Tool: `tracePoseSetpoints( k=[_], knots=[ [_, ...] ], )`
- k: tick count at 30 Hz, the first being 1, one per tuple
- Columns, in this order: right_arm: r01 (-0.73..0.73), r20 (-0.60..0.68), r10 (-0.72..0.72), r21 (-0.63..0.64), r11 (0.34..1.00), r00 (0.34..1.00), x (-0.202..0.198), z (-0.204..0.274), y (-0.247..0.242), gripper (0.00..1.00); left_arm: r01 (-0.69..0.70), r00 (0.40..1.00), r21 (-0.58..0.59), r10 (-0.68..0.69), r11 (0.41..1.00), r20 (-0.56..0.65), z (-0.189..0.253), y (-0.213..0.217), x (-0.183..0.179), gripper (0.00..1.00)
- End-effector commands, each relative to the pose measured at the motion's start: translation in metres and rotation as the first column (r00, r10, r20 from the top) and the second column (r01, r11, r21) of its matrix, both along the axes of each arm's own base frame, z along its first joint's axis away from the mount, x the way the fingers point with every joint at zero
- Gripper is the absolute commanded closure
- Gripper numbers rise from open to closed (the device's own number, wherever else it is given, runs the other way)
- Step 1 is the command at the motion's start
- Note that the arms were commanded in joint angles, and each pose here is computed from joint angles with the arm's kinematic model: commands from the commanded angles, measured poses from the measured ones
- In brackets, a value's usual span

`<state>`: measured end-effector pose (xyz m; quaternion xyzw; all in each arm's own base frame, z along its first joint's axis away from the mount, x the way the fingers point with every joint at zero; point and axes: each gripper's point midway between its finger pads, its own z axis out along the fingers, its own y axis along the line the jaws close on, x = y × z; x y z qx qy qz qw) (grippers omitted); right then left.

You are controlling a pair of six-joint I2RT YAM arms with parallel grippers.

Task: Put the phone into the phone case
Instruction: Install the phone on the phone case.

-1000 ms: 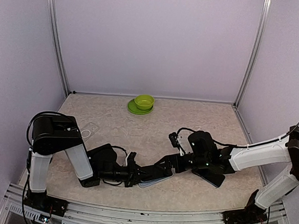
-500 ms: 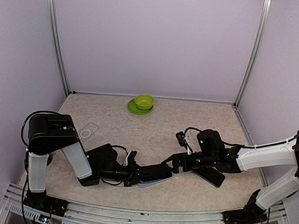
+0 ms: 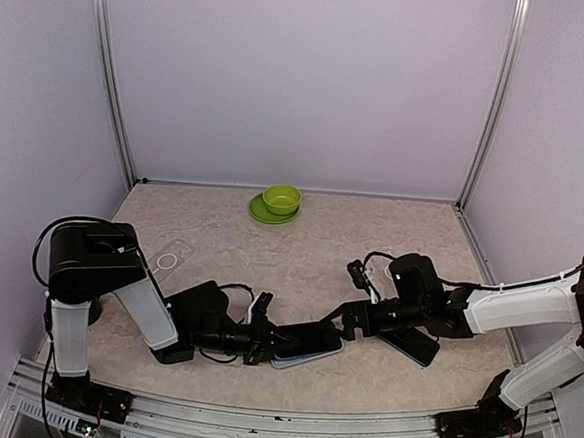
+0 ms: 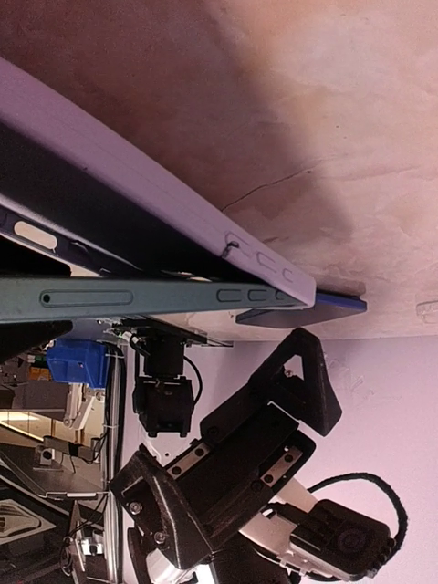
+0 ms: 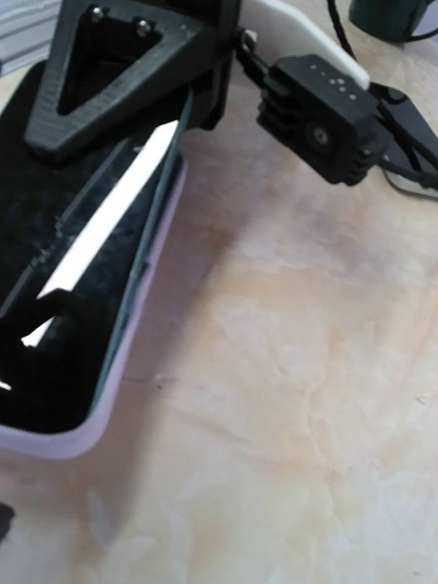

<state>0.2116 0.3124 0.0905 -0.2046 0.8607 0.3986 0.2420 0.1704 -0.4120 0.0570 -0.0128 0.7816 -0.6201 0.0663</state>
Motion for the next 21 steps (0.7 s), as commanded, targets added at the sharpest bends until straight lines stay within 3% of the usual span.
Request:
tracePoseSetpoints(
  k=[1, 11, 21],
  knots=[
    [-0.023, -0.016, 0.023, 0.023, 0.999, 1.000, -0.005, 0.000, 0.000, 0.00, 0.055, 0.989, -0.141, -0.035, 0.989, 0.142, 0.052, -0.009, -0.005, 1.00],
    [-0.034, -0.057, 0.037, 0.067, 0.997, 0.998, -0.009, -0.002, -0.001, 0.00, 0.083, 0.975, -0.172, -0.044, 0.982, 0.219, 0.070, -0.010, -0.010, 1.00],
    [-0.137, -0.127, 0.162, 0.190, 0.972, 0.979, -0.029, 0.006, 0.015, 0.01, 0.130, 0.959, -0.183, -0.076, 0.974, 0.274, 0.081, -0.018, -0.017, 1.00]
  ],
)
